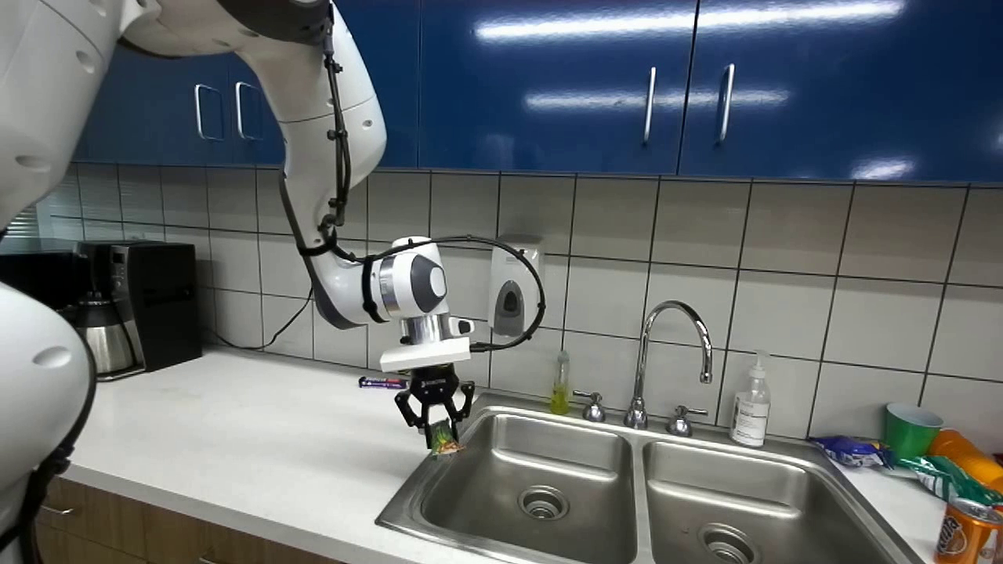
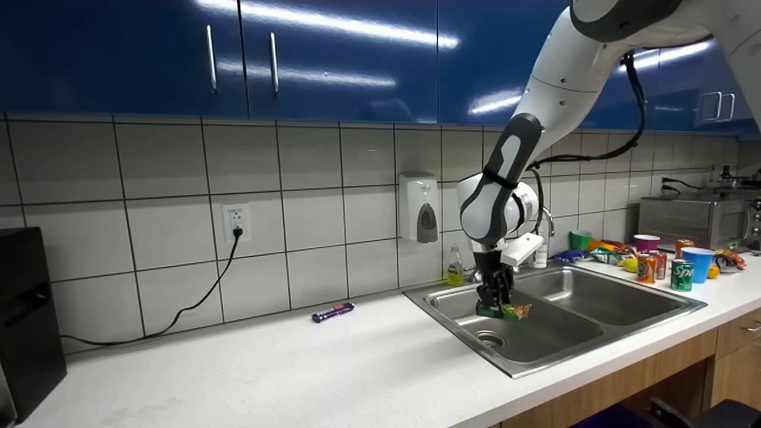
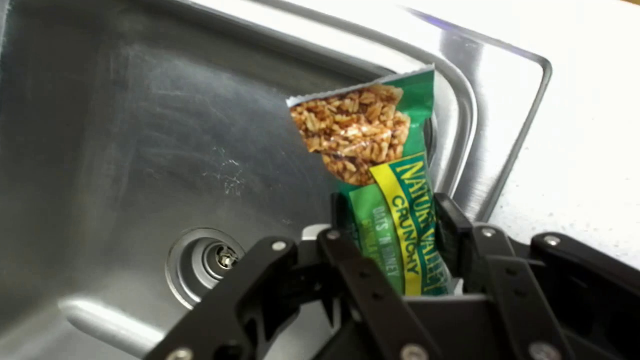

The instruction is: Take the packet out of the sink

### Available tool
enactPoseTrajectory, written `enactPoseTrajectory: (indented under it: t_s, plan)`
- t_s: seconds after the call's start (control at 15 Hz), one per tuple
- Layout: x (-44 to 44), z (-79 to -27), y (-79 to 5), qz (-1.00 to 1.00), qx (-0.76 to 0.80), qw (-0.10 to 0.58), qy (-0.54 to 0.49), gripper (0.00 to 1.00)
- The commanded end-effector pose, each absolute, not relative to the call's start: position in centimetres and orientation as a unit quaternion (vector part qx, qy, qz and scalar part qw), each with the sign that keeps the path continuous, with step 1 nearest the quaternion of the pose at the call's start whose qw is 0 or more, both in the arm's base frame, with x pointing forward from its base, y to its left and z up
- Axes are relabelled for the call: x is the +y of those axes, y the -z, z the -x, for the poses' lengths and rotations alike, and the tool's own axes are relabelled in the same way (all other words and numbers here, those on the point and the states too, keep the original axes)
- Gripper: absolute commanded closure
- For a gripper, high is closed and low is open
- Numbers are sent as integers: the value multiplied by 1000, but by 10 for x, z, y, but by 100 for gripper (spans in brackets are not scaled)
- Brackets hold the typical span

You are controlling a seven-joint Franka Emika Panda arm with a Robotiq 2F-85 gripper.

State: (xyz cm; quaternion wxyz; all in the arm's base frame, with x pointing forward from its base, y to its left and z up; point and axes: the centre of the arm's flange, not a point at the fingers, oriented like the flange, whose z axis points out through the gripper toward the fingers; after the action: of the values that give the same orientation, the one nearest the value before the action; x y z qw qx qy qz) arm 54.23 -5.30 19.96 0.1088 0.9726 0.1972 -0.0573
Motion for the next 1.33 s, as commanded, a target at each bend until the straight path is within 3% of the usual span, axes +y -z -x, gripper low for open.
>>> enactPoseTrajectory:
  t_s: [0.0, 1.27]
  plan:
    - [-29, -537, -201, -967, 224, 113, 54, 81]
    - [74, -526, -137, -939, 331, 50, 76, 81]
